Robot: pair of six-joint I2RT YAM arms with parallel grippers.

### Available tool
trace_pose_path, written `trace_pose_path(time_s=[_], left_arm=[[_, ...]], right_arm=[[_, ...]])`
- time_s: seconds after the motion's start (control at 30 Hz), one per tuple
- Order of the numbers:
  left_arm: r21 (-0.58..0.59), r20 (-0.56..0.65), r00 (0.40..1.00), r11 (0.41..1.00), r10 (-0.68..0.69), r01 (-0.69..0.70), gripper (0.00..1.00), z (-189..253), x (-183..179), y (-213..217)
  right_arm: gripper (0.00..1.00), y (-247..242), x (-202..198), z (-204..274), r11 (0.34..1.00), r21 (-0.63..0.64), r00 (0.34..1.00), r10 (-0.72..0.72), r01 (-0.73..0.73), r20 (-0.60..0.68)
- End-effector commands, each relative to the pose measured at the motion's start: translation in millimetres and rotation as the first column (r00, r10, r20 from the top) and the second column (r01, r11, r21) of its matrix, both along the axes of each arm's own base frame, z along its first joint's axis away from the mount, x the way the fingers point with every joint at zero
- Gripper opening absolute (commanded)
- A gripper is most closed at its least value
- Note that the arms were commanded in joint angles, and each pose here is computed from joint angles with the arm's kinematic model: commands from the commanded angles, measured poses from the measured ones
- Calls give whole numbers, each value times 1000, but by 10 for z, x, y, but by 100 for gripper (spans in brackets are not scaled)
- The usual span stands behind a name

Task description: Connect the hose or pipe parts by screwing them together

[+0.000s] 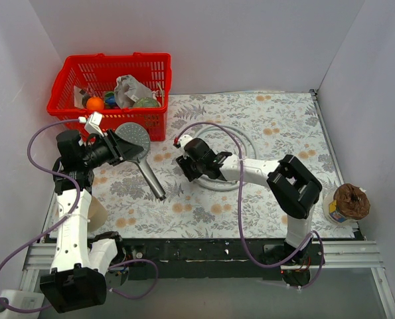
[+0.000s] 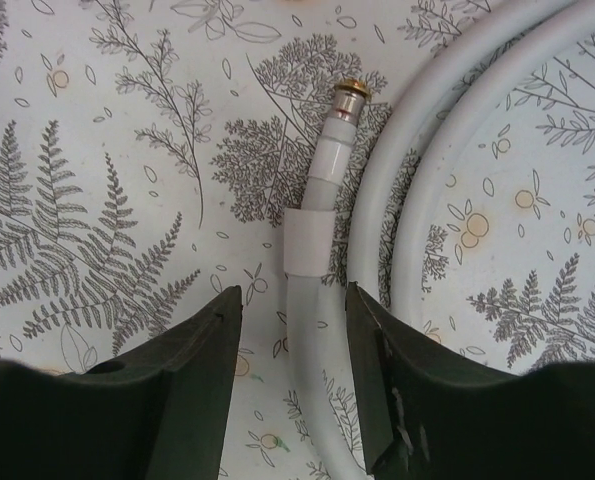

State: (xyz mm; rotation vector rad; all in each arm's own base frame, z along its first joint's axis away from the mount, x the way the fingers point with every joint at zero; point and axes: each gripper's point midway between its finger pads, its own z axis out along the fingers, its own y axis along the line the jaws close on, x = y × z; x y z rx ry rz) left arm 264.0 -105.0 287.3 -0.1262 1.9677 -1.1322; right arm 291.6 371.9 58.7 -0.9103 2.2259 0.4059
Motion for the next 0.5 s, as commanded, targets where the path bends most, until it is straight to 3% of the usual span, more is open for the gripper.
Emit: trace_pose_path(time_s=[0.0, 0.47], left_arm=[[5, 65, 998, 1000, -16, 16, 0, 187, -9, -17], [7, 65, 998, 1000, -11, 10, 0, 199, 21, -1]], right_arm=[[53, 269, 143, 179, 996, 81, 998, 30, -34, 53], [49, 423, 264, -27, 998, 62, 999, 31, -33, 40]])
